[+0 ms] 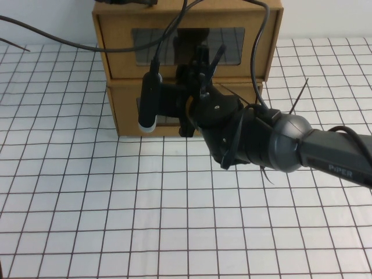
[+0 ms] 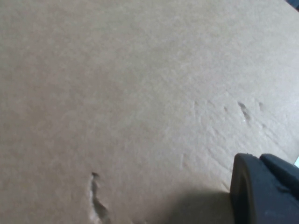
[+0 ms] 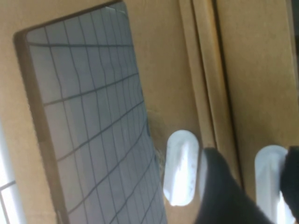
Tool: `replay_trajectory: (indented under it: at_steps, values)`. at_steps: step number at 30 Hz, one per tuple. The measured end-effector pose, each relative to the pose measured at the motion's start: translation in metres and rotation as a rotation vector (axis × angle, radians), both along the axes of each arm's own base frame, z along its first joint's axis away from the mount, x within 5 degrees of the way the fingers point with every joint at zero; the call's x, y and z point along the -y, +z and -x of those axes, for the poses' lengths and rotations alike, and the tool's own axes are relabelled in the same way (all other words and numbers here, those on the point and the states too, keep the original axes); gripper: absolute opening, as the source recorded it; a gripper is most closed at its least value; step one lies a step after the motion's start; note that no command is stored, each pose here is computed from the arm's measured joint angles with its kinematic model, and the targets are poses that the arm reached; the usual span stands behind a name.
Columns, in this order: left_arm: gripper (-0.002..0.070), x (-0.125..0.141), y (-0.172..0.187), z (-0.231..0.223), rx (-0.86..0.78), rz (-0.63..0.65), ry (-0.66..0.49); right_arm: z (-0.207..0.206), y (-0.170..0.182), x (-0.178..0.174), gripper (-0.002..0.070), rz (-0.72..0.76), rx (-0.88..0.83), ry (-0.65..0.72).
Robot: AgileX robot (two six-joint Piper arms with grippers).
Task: Open the shoe box
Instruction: 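Pull the top drawer of the cardboard box fully open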
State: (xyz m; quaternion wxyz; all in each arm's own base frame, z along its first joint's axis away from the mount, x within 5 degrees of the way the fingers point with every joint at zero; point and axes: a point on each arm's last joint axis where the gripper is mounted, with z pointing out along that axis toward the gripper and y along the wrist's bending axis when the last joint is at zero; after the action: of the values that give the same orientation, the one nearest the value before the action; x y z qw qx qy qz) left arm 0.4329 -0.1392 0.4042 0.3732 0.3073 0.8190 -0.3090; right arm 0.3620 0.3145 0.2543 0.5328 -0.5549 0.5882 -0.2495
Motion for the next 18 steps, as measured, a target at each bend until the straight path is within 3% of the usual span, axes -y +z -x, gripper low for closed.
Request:
replay_trajectory:
  at_steps: [5, 14, 18]
  values:
    - [-0.0005, 0.0000, 0.0000, 0.0000, 0.000, 0.000, 0.000, -0.0007, 0.0006, 0.0005, 0.0236, 0.000, 0.002, -0.001]
    - [-0.0005, 0.0000, 0.0000, 0.0000, 0.000, 0.000, 0.000, -0.0029, 0.0034, 0.0017, 0.0034, 0.006, 0.016, -0.003]
    - [-0.0005, 0.0000, 0.0000, 0.0000, 0.000, 0.000, 0.000, -0.0031, 0.0038, 0.0019, 0.0013, 0.011, 0.021, -0.004]
